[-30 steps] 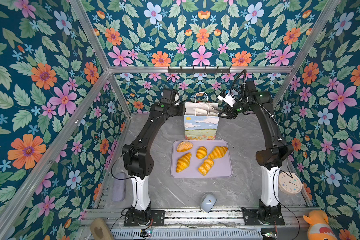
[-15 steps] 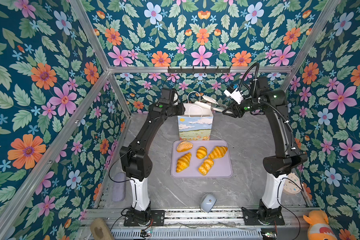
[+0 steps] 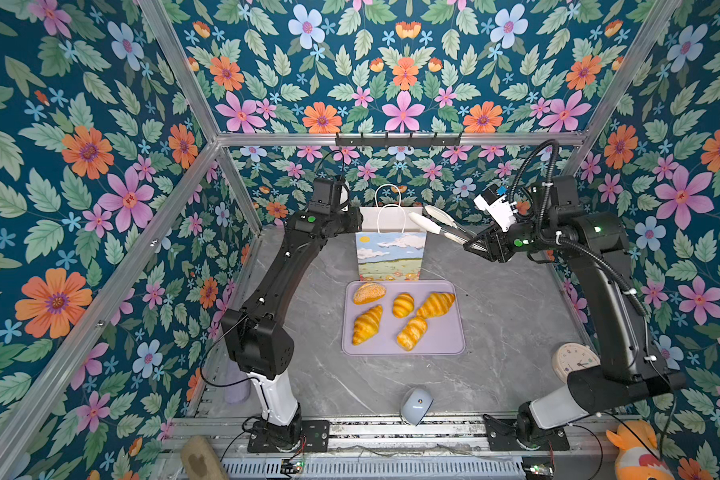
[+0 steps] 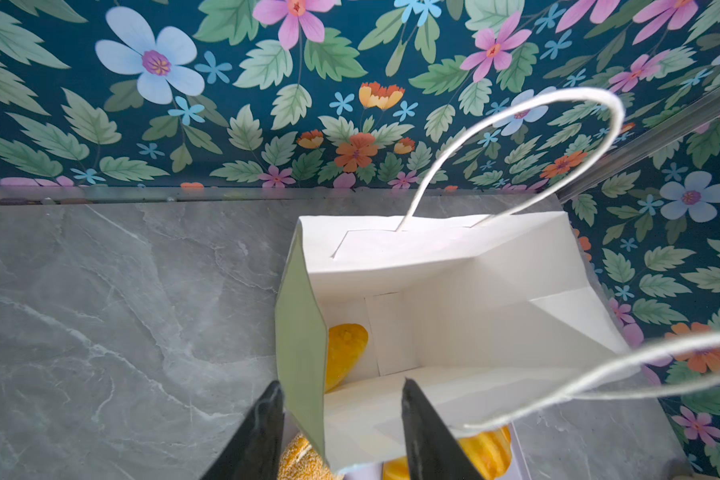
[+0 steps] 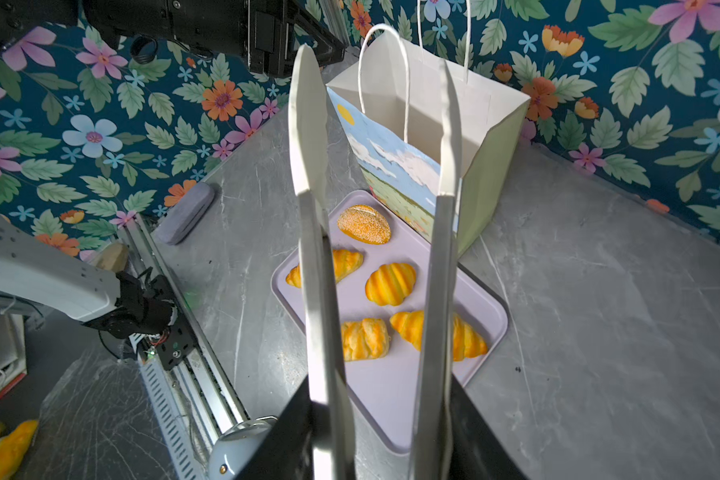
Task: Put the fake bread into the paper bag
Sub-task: 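Withdraw the tongs from the bag and swing right gripper toward the tray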
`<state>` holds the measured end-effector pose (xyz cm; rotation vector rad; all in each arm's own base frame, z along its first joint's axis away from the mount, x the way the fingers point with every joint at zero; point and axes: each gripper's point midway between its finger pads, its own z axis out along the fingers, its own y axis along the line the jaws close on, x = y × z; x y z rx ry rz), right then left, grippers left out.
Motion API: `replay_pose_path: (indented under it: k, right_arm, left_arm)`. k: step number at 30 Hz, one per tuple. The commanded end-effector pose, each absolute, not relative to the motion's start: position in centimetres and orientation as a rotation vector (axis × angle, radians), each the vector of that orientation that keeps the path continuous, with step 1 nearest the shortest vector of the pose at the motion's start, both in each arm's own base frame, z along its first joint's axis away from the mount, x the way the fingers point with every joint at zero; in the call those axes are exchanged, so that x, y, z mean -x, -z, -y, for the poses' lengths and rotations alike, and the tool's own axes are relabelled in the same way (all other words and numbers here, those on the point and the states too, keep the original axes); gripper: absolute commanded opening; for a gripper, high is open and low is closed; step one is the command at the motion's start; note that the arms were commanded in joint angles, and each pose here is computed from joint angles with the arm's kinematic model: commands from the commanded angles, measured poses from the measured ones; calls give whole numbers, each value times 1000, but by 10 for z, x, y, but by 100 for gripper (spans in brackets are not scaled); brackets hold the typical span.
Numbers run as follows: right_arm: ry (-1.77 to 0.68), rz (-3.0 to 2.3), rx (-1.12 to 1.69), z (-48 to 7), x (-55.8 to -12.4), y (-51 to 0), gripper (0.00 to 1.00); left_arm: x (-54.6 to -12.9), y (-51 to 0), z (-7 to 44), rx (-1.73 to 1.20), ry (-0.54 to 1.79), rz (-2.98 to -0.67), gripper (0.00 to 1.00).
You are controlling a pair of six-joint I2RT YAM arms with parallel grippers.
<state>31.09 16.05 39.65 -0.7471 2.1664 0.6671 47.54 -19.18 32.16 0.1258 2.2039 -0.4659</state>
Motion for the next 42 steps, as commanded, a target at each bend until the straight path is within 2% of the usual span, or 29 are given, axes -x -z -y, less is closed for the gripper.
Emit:
replay_pose_path:
  k: [1,6,12,19,28,42]
  right_arm:
    - [-699,-2207,594,-158,-306,-394,43]
    - [-685,-2330,396,-148,-283,-368,41]
    - [-655,-2443,297,-142,-243,-339,41]
    - [-551,-2685,153,-127,-212,-281,41]
    - [-543,-2811,-18,-124,-202,-230,41]
    - [-440,-2877,-164,-136,-213,-209,46]
  left_arm:
    - [-471,-335,184,-121,433,-2151,48]
    - [-455,-333,172,-108,403,-2138,48]
    - [-437,-315,164,-105,382,-2166,49]
    - [-425,-286,155,-100,340,-2213,49]
    - [-421,-272,153,-97,332,-2238,49]
    - [-420,-261,158,-111,362,-2250,49]
